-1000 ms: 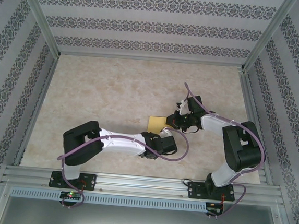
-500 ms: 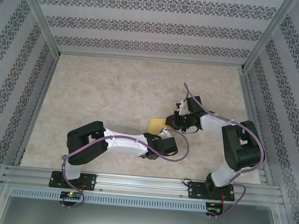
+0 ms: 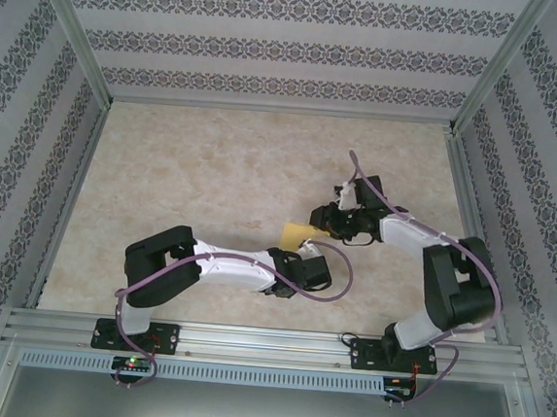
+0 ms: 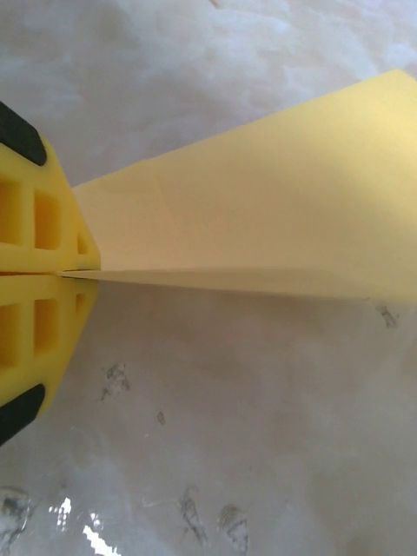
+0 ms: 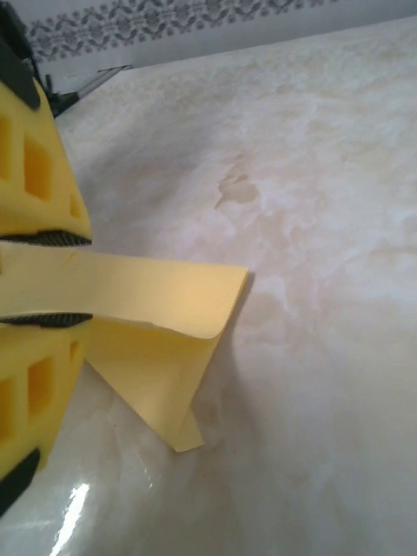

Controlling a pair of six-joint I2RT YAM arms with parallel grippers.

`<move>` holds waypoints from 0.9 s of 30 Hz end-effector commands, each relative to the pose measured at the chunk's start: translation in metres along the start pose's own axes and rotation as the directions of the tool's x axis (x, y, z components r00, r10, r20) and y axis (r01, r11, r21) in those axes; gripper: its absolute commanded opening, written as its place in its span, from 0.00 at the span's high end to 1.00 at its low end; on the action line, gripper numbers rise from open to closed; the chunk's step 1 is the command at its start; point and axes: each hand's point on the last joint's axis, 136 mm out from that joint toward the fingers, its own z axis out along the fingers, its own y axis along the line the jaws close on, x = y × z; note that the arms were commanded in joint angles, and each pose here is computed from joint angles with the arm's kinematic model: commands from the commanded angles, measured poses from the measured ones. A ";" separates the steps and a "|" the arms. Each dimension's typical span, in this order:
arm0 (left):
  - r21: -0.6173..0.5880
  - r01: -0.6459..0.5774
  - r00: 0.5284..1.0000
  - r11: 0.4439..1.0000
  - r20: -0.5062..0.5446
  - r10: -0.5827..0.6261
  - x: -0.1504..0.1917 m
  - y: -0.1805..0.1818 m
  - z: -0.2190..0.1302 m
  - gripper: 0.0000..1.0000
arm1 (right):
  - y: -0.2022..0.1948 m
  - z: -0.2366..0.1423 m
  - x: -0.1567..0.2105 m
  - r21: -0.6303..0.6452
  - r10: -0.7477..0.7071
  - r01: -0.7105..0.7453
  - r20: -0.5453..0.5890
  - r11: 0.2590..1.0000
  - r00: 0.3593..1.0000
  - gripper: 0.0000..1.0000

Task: Fold a paper plane with a square sheet of paper (fold left side to right side)
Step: Fold the wing for the fifth time at the center of the table.

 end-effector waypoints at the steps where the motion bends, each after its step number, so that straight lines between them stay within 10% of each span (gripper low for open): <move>1: 0.079 0.069 0.997 0.995 0.015 -0.070 -0.011 -0.003 -0.008 0.92 | -0.008 -0.032 -0.015 0.086 -0.048 0.036 0.132 0.996 0.990 0.55; 12: 0.395 0.276 0.956 0.876 -0.020 -0.293 -0.029 -0.008 -0.013 0.93 | -0.040 -0.063 0.007 0.152 -0.052 0.020 0.207 0.988 0.977 0.42; 27: 0.691 0.467 0.814 0.551 -0.094 -0.572 -0.061 0.003 -0.015 0.96 | -0.033 -0.030 0.033 0.063 -0.058 0.047 0.196 0.997 0.979 0.43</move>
